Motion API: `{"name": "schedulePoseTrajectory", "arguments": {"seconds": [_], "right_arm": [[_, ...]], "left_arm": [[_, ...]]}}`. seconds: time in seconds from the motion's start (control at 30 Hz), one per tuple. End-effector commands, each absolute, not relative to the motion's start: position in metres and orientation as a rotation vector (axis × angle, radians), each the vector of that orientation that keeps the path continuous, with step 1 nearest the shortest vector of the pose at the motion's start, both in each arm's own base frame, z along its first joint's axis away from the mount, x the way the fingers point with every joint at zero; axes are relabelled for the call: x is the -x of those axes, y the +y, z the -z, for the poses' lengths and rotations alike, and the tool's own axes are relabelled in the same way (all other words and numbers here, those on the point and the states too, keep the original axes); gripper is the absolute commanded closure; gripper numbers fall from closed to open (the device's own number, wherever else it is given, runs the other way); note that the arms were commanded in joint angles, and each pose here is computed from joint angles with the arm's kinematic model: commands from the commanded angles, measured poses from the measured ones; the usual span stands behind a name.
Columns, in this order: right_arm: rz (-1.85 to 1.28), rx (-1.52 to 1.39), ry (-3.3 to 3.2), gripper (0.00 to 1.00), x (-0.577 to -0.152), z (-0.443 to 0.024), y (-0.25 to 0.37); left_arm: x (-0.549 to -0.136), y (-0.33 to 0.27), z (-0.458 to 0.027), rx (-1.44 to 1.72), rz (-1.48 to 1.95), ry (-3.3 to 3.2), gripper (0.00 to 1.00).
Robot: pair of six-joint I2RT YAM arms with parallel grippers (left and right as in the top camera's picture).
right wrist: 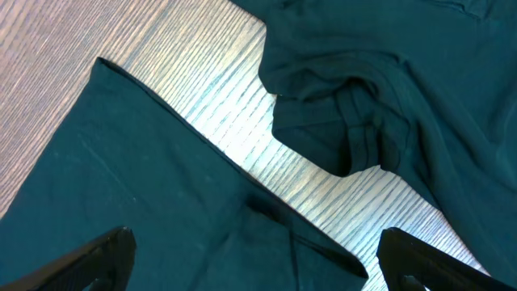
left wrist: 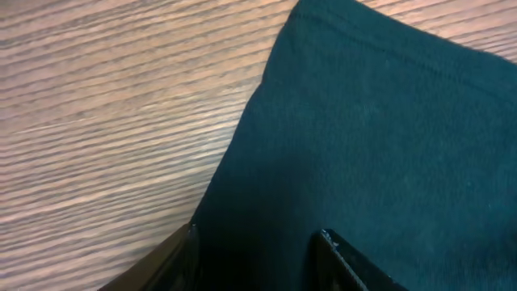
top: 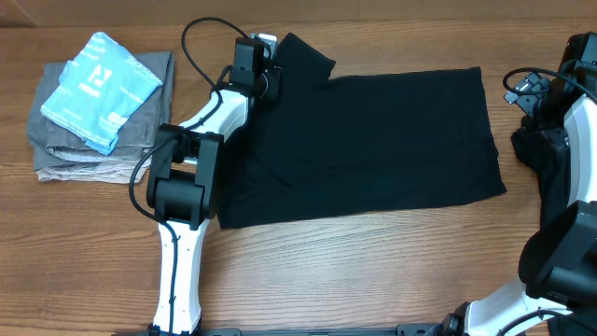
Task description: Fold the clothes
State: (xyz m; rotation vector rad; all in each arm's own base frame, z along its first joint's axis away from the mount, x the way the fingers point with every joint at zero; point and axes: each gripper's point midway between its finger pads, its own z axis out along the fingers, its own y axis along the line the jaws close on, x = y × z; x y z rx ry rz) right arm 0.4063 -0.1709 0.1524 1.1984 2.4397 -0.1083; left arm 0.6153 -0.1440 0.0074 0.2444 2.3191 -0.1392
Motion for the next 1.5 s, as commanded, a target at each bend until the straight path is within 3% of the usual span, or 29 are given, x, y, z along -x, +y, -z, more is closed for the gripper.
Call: {"name": "schedulePoseTrajectory", "arguments": {"seconds": [0.0,0.17,0.33,0.47,0.63,0.7,0.83,1.17,1.47], "right_arm": [[0.117,-1.186,2.416,0.00,-0.409,-0.161,-0.172],[0.117,-1.186,2.416,0.00,-0.409,-0.161,-0.173],[0.117,-1.186,2.416,0.00,-0.409,-0.161,-0.172],[0.117,-1.186,2.416,0.00,-0.409,-0.161,-0.172],[0.117,-1.186,2.416,0.00,-0.409,-0.161,-0.173],[0.117,-1.186,2.416,0.00,-0.409,-0.161,-0.172],[0.117,-1.186,2.416,0.00,-0.409,-0.161,-0.172],[0.117,-1.186,2.416,0.00,-0.409,-0.161,-0.172],[0.117,-1.186,2.416,0.00,-0.409,-0.161,-0.173]], "left_arm": [[-0.603,-0.113,0.023,-0.183,0.061,2.429,0.50],[-0.602,-0.118,0.011,-0.177,0.109,2.429,0.42],[-0.620,-0.124,-0.065,-0.180,0.125,2.289,0.29],[-0.633,-0.137,-0.131,-0.195,0.210,2.173,0.32],[-0.640,-0.143,-0.153,-0.204,0.240,2.125,0.36],[-0.643,-0.144,-0.151,-0.206,0.242,2.115,0.44],[-0.648,-0.148,-0.132,-0.205,0.227,2.118,0.46],[-0.655,-0.153,-0.043,-0.216,0.232,2.194,0.43],[-0.651,-0.150,-0.014,-0.214,0.215,2.242,0.43]]}}
